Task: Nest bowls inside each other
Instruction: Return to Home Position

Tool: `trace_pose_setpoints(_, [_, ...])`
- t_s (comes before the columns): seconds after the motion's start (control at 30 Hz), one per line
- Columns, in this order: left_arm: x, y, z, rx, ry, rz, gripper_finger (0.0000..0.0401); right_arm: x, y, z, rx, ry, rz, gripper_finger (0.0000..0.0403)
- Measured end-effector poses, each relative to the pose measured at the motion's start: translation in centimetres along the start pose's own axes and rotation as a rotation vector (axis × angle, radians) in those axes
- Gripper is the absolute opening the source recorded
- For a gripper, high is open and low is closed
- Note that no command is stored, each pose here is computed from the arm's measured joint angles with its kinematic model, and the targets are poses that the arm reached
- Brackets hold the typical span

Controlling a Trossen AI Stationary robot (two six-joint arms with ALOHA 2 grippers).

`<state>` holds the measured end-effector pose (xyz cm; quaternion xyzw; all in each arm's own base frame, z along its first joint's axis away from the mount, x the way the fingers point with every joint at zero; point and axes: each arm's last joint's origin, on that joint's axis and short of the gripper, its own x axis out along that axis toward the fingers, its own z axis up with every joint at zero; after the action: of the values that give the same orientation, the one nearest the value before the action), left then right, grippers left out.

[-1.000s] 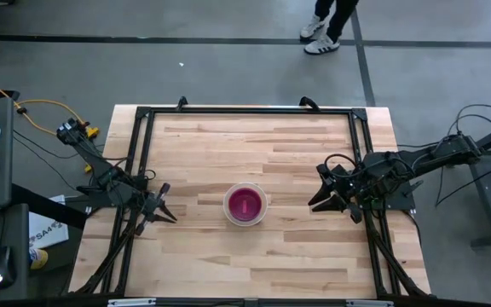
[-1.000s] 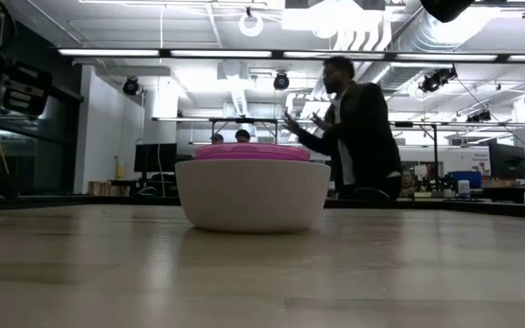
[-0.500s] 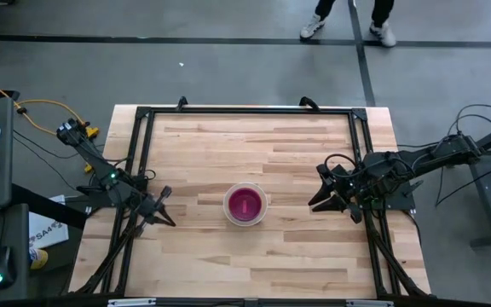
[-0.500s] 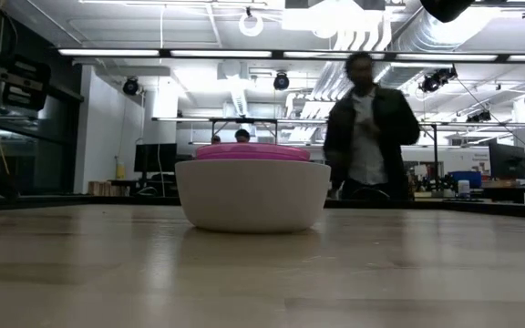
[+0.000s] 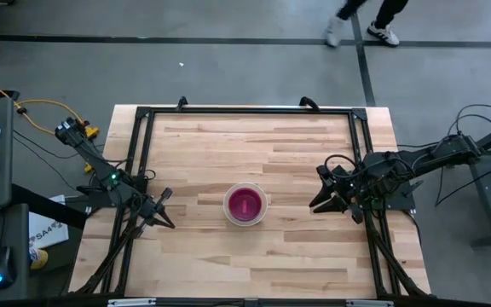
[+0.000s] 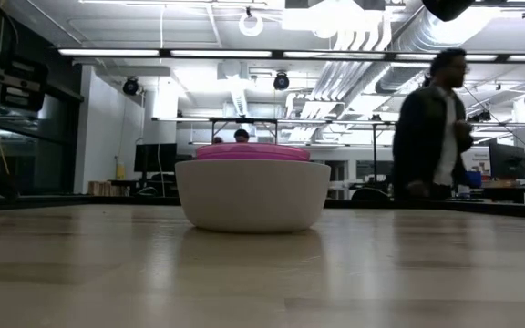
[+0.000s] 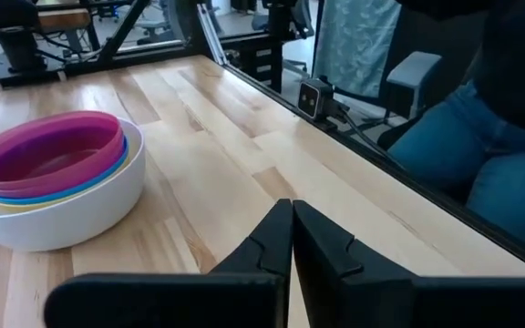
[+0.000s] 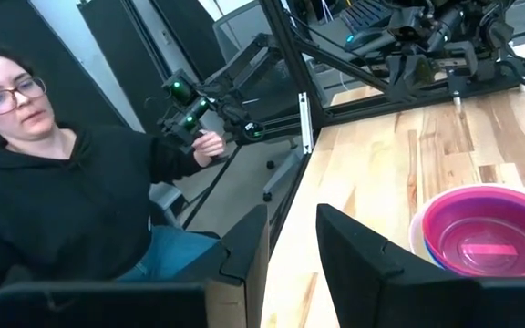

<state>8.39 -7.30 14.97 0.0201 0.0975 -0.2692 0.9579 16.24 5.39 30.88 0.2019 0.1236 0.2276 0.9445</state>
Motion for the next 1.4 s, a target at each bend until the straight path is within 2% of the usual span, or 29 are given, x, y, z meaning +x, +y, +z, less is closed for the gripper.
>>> trace_pose_setpoints(0.27, [0.1, 0.0, -0.1, 0.004, 0.009, 0.001, 0.0012, -0.2, 0.2, 0.0, -0.014, 0.015, 0.048, 0.0089])
trace_pose_setpoints(0.4, [0.1, 0.0, -0.1, 0.004, 0.008, 0.001, 0.0012, -1.6, 0.9, 0.3, -0.080, -0.014, 0.105, 0.0089])
trace_pose_setpoints(0.53, [0.1, 0.0, -0.1, 0.004, 0.009, 0.002, 0.0012, -3.0, 1.5, -0.2, -0.099, -0.009, 0.111, 0.0089])
trace_pose_setpoints(0.83, [0.1, 0.0, -0.1, 0.004, 0.009, 0.003, 0.0012, -4.4, 0.4, -6.1, -0.036, 0.043, 0.119, 0.0089])
trace_pose_setpoints(0.97, [0.1, 0.0, -0.1, 0.004, 0.009, 0.004, 0.0012, -5.2, -0.1, -8.1, -0.048, 0.050, 0.200, 0.0089])
trace_pose_setpoints(1.13, [0.1, 0.0, -0.1, 0.004, 0.008, 0.004, 0.0012, -6.3, -0.4, -9.9, -0.108, 0.041, 0.298, 0.0089])
trace_pose_setpoints(1.4, [0.1, 0.0, -0.1, 0.004, 0.009, 0.004, 0.0012, -7.7, -1.0, -11.5, -0.214, 0.018, 0.351, 0.0089])
